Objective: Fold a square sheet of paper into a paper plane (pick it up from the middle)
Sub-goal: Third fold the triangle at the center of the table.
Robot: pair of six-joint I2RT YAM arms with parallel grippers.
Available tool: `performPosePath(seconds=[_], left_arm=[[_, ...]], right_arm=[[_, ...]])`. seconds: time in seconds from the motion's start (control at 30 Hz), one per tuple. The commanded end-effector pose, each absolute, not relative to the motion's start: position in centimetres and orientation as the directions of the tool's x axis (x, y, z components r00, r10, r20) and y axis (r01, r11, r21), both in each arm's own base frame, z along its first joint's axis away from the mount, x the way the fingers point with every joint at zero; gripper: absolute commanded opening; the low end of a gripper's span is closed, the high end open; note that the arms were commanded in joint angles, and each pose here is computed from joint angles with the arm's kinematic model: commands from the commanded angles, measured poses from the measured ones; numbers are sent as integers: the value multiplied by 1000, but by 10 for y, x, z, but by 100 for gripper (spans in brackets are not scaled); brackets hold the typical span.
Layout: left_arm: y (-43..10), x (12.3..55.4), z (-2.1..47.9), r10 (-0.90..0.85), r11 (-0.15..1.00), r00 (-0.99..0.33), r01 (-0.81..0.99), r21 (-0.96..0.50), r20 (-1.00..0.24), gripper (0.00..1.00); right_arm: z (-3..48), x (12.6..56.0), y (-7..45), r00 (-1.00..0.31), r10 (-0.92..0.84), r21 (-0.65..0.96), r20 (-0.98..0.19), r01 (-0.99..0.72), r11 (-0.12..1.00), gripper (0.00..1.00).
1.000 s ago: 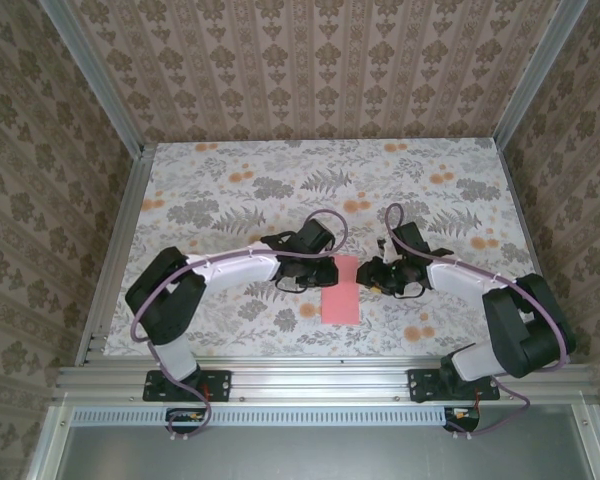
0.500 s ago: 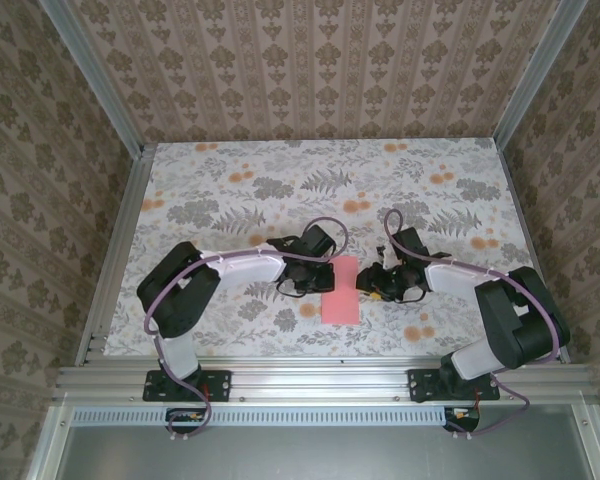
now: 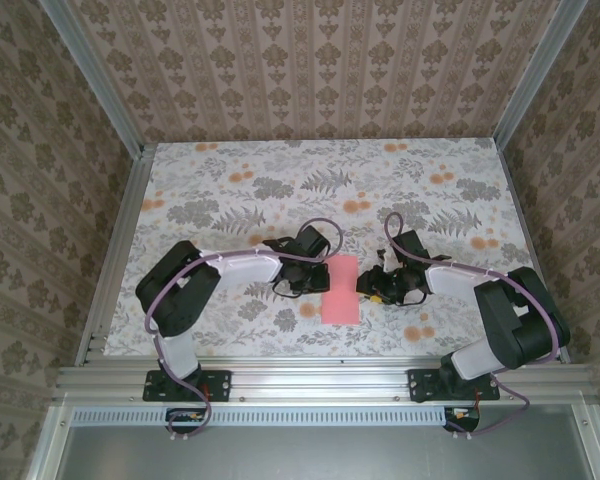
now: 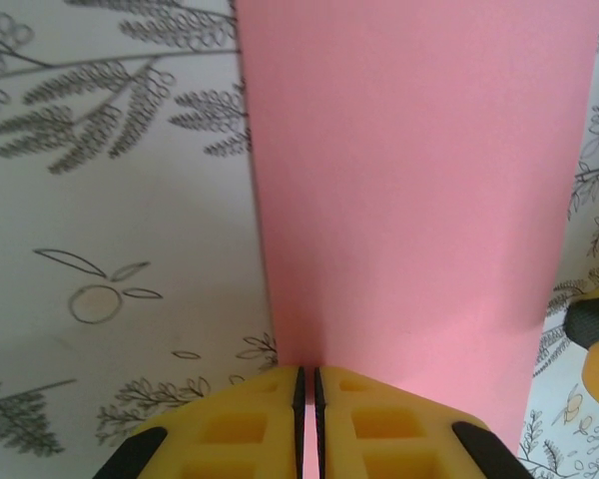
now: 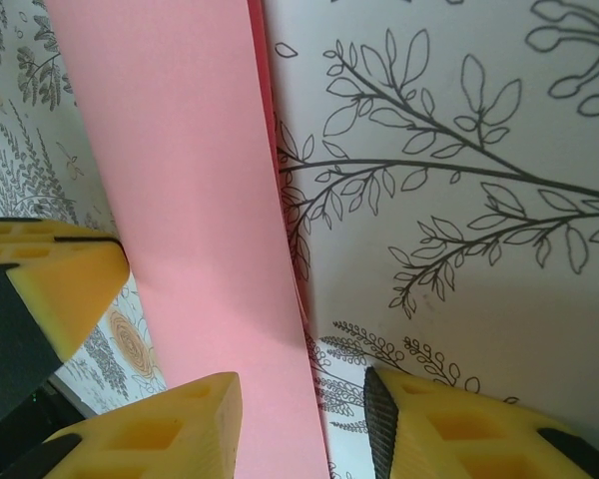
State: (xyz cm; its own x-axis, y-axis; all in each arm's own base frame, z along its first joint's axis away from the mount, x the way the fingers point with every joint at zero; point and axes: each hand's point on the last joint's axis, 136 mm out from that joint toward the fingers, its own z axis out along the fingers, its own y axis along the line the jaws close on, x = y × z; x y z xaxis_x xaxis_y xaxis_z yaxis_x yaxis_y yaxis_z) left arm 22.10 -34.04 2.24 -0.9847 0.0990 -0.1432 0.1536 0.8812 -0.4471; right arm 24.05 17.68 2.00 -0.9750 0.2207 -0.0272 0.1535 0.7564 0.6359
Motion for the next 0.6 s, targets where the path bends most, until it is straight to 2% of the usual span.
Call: performPosePath(seconds=[0.0, 0.57], left_arm=[[-340, 222, 28, 118, 866, -981, 179, -467, -156, 14], [-328, 210, -3, 107, 904, -990, 135, -405, -91, 12]], right_arm=[[14, 226, 181, -979, 201, 639, 22, 168, 751, 41], [12, 226, 191, -983, 181, 647, 34, 160, 745, 41]])
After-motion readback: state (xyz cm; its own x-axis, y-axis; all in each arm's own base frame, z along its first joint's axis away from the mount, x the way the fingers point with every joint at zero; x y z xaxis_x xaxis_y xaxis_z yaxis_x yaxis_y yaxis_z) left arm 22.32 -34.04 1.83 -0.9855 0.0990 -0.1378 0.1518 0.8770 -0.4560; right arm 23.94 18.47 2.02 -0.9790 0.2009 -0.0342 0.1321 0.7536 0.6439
